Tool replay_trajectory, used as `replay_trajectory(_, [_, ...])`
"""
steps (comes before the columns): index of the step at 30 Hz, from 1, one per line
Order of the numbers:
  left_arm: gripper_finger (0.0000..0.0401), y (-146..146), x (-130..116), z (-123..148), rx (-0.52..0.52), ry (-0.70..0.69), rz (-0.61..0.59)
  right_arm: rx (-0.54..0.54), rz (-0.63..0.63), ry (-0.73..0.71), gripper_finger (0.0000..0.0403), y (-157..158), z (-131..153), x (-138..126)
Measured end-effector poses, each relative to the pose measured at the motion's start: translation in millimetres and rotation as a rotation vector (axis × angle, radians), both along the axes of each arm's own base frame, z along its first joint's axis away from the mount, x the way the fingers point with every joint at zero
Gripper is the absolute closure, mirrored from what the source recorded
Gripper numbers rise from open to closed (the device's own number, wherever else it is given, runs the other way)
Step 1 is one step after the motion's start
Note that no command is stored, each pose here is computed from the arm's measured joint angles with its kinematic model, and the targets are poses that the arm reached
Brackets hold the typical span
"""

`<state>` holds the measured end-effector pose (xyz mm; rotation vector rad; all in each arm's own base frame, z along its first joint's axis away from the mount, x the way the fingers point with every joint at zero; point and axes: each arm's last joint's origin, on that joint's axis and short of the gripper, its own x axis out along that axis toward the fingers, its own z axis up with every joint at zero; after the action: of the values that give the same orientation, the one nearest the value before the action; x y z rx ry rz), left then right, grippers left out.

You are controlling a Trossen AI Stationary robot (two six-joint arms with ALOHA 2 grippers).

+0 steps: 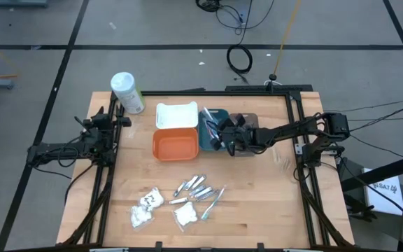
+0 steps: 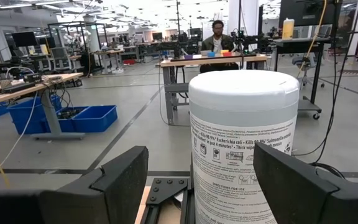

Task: Pick & Place Travel size toiletries
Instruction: Put the blue toothbrush into the dark green bin, then put the green toothbrush into the dark green bin

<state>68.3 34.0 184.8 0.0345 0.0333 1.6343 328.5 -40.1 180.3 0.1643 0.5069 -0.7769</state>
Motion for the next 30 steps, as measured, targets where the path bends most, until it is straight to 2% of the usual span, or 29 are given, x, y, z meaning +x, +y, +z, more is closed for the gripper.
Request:
replay_trajectory(8, [0.0116,0.0,0.0,0.0,0.000,0.000,0.000,0.004,-0.003,0.000,0.0335,0.0,-0.3,-0.2])
replay_trajectory(18, [0.0116,0.0,0.0,0.0,0.000,0.000,0.000,0.006,-0.002,-0.002,0.0280,0.1,-0.2,-0.1])
replay_trajectory(21, [0.0116,0.0,0.0,0.0,0.000,0.000,0.000,0.037,0.039,-0.010,0.0269,1.2,-0.3,0.9])
replay_trajectory(24, [0.0116,0.0,0.0,0.0,0.000,0.000,0.000,0.067,0.081,-0.017,0.0264,2.4,-0.4,2.0])
replay_trajectory(30, [0.0116,0.0,0.0,0.0,0.000,0.000,0.000,0.045,0.137,0.001,0.0268,1.3,0.7,3.2])
